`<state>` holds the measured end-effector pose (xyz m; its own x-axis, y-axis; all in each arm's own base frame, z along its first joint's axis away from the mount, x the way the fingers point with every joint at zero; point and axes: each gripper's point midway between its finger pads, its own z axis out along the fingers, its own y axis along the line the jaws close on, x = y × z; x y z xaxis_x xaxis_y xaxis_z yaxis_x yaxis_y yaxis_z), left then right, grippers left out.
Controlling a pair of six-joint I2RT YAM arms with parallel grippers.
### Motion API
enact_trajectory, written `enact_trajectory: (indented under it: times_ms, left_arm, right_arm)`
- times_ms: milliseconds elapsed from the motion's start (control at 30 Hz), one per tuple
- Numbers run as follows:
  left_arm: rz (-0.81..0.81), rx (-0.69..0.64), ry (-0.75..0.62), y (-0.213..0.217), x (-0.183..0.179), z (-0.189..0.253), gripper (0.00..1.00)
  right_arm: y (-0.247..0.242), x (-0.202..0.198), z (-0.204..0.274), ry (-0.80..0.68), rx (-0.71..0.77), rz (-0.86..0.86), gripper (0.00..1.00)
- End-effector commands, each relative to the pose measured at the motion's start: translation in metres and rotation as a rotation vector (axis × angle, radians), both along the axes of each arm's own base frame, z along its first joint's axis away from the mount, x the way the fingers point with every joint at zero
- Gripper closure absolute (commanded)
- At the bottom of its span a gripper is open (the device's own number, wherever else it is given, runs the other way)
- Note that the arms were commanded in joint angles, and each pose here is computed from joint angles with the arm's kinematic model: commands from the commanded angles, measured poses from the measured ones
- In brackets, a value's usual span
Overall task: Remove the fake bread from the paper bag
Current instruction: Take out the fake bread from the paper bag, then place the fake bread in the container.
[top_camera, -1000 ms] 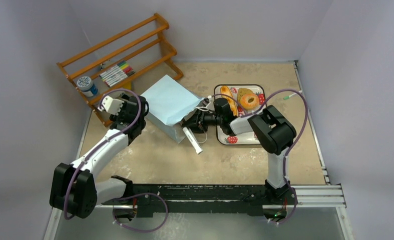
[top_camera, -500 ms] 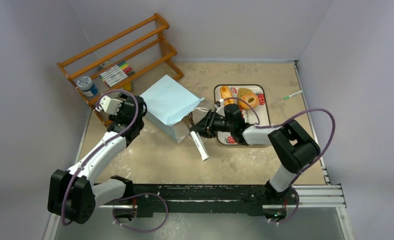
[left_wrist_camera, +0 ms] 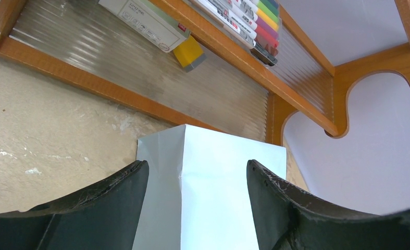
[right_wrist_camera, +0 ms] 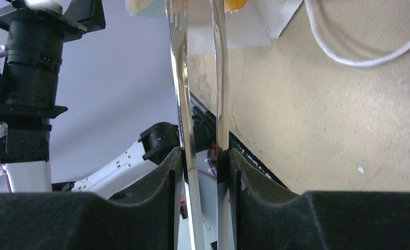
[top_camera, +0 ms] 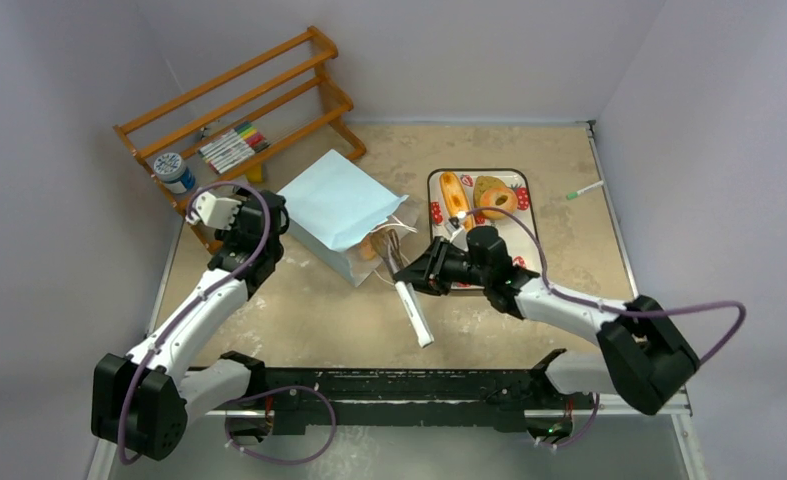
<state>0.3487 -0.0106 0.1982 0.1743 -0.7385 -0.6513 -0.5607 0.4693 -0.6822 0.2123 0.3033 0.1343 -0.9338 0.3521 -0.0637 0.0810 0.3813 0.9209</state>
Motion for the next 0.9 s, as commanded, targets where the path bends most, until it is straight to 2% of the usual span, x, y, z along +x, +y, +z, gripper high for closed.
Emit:
enact_trajectory:
  times_ms: [0, 200, 533, 867]
  left_arm:
    - [-0.01, -0.02, -0.041, 0.0, -0.001, 0.011, 0.32]
    - [-0.022, -0.023, -0.056, -0.001, -0.003, 0.016, 0.32]
    - [-0.048, -0.026, -0.065, -0.001, -0.015, 0.014, 0.32]
    - [-0.088, -0.019, -0.073, -0.002, -0.027, 0.013, 0.32]
  right_arm:
    - [-0.012, -0.01, 0.019, -0.055, -0.014, -0.038, 1.0]
    - [-0.039, -0.028, 0.035, -0.07, -0.038, -0.116, 1.0]
    - [-0.089, -0.034, 0.046, -0.064, -0.135, -0.33, 1.0]
    - [-0.136, -0.038, 0.036, 0.019, -0.219, -0.562, 1.0]
